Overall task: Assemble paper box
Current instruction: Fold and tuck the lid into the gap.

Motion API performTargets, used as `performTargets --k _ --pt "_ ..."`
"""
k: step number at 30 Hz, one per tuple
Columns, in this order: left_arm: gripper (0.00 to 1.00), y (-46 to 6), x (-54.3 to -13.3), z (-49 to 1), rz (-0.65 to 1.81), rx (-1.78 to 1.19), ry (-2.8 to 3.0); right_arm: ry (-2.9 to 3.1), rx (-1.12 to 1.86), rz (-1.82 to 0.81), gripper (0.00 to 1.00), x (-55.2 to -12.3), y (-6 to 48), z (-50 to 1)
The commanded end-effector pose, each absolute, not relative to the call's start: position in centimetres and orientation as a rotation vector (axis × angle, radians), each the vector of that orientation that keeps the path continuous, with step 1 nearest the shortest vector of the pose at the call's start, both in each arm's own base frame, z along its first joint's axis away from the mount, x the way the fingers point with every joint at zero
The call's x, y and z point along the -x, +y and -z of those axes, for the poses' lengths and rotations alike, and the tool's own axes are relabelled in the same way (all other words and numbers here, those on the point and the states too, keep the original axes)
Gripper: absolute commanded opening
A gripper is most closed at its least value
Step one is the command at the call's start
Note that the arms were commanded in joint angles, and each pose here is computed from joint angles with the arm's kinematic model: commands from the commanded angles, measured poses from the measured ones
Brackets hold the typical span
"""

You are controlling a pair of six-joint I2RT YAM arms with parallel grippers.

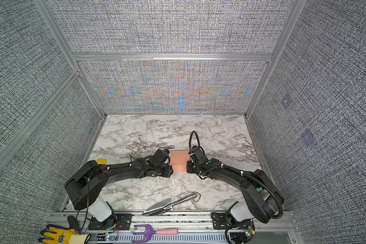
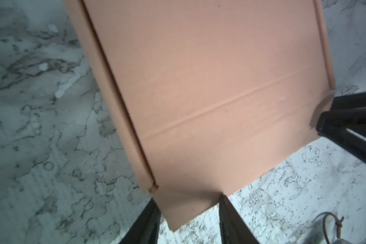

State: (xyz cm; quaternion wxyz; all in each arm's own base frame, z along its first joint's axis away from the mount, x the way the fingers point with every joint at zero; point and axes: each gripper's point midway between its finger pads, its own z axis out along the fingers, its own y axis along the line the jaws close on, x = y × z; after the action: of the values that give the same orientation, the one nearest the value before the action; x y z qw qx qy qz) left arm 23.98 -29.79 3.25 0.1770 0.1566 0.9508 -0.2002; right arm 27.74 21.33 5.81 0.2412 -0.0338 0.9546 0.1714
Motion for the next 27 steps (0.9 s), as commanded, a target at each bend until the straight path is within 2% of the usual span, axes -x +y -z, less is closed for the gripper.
performTargets --k 1,9,19,27 --pt "0.48 -29.8 -24.6 -3.4 0.550 -0.455 2.669 2.563 0.104 -0.445 0.29 -28.4 21.3 -6.2" --pt "0.48 -29.5 -24.8 -3.4 0.522 -0.457 2.671 2.563 0.113 -0.402 0.29 -28.4 21.0 -5.5" --pt "0.48 -29.2 -24.9 -2.8 0.498 -0.451 2.683 2.475 0.158 -0.407 0.29 -29.2 21.4 -9.7" --pt "0.48 -29.3 -25.0 -2.7 0.493 -0.455 2.685 2.500 0.198 -0.363 0.29 -31.7 22.8 -9.9"
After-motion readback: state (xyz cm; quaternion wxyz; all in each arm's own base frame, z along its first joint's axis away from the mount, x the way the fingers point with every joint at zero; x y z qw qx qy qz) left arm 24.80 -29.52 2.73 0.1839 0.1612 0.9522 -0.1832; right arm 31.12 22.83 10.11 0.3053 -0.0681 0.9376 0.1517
